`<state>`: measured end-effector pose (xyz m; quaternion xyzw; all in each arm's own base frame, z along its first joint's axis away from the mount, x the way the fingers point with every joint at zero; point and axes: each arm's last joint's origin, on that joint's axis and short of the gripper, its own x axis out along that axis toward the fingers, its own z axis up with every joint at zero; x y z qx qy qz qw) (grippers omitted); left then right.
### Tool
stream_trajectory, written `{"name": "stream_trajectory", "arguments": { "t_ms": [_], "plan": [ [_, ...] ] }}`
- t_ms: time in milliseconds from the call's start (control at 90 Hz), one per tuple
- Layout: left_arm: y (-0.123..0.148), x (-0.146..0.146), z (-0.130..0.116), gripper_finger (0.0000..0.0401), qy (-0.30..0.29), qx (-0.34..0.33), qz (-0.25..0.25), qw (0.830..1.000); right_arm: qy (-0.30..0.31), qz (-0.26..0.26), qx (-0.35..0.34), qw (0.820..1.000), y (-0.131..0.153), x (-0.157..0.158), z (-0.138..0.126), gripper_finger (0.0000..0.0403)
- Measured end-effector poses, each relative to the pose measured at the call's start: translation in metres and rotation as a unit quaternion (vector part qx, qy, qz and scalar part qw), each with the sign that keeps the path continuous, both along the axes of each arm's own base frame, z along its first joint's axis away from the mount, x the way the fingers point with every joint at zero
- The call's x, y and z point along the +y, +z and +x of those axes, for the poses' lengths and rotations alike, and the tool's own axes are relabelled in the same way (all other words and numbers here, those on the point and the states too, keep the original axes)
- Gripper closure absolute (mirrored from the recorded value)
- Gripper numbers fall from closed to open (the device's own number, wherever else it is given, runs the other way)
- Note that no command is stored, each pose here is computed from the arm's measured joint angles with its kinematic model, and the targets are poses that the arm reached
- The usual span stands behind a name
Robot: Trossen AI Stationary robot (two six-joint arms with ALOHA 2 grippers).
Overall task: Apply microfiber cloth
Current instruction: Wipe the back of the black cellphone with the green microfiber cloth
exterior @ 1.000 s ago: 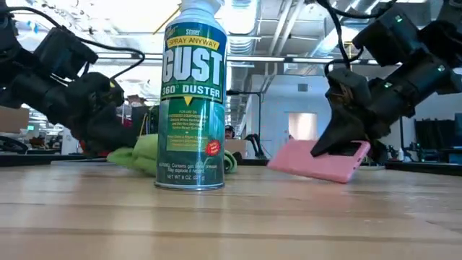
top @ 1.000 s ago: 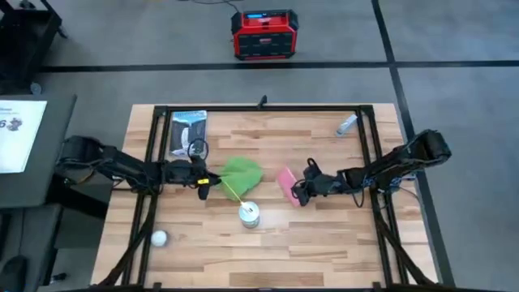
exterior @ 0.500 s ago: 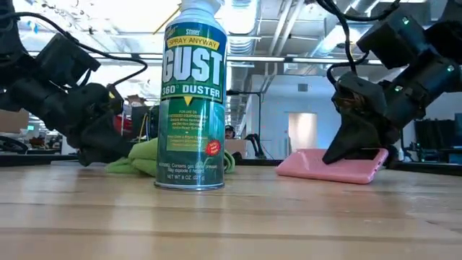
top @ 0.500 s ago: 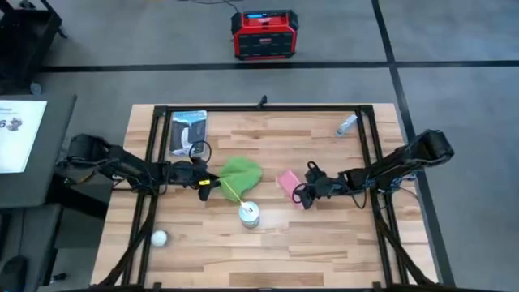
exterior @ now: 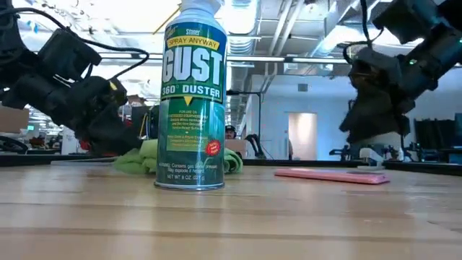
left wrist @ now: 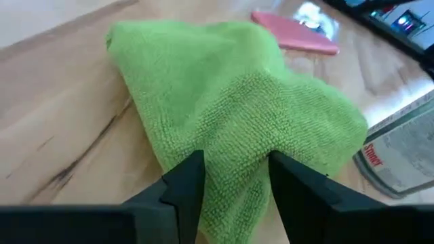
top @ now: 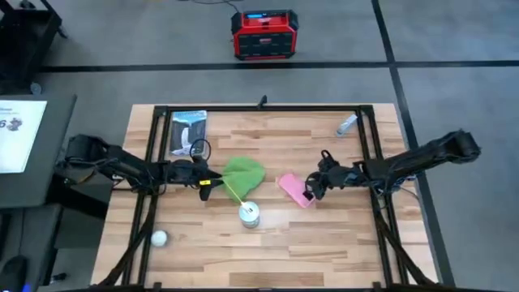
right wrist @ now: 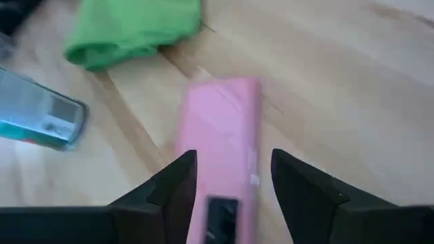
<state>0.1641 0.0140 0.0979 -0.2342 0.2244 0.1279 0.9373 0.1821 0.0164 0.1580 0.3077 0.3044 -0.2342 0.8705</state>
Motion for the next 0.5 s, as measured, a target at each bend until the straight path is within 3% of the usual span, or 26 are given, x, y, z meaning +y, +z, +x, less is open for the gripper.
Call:
{"name": "stream_trajectory", "arguments": {
  "t_ms": [256,400,500],
  "plan": [
    [-0.01,0.002,-0.006,0.0258,0.011,0.066,-0.011,0.998,-0.009,-0.014,0.023,1.0,0.001,-0.003,-0.008,0.0232],
    [-0.007,0.002,-0.006,0.0258,0.006,0.052,-0.006,0.999,-0.014,-0.026,0.026,0.999,0.001,-0.004,-0.009,0.0232],
    [0.003,0.001,-0.004,0.0258,-0.017,0.005,-0.006,1.0,-0.014,-0.031,0.031,0.999,0.0,-0.005,-0.009,0.0232]
  ]
}}
